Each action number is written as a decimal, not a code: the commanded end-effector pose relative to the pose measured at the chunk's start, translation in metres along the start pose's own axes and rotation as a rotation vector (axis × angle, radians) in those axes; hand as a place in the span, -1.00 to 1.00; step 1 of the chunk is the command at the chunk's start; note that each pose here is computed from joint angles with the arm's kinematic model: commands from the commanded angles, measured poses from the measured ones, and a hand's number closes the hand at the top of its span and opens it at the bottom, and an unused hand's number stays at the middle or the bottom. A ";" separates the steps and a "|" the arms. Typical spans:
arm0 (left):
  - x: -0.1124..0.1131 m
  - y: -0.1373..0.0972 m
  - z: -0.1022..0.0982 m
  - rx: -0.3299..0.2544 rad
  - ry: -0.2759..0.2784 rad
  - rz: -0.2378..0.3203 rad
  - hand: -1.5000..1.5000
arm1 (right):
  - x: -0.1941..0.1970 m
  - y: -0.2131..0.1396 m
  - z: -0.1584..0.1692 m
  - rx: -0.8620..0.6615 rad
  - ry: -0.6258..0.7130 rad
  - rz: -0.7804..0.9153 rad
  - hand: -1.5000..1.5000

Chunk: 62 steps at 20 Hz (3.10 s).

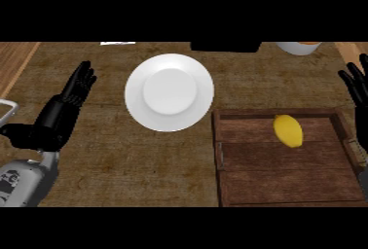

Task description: Pick the lemon from the tray and place it in the plate

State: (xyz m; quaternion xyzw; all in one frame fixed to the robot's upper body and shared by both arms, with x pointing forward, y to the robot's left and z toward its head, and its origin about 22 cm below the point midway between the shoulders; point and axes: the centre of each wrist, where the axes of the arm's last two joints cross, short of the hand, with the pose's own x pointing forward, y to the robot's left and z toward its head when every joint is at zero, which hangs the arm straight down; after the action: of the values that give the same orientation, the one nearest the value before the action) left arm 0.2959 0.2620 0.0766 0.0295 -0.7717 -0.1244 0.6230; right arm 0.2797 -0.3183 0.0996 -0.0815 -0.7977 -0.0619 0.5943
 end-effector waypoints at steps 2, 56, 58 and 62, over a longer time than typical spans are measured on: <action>-0.020 -0.004 0.011 0.056 0.078 -0.006 0.00 | 0.006 0.054 -0.016 0.109 0.098 -0.025 1.00; -0.090 0.040 0.075 0.111 0.280 0.025 0.00 | 0.021 0.074 0.024 0.236 0.736 1.001 -1.00; -0.093 0.012 0.068 0.121 0.267 0.025 0.00 | -0.004 0.080 0.018 0.230 0.730 1.011 -1.00; -0.079 0.020 0.071 0.126 0.261 0.037 0.00 | 0.002 0.087 0.002 0.223 0.760 1.067 -1.00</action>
State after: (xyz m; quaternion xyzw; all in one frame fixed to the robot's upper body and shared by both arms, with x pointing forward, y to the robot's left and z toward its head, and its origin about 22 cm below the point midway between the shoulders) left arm 0.2524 0.3072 -0.0182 0.0709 -0.6891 -0.0650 0.7183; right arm 0.2794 -0.2351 0.1014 -0.3601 -0.4108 0.2852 0.7876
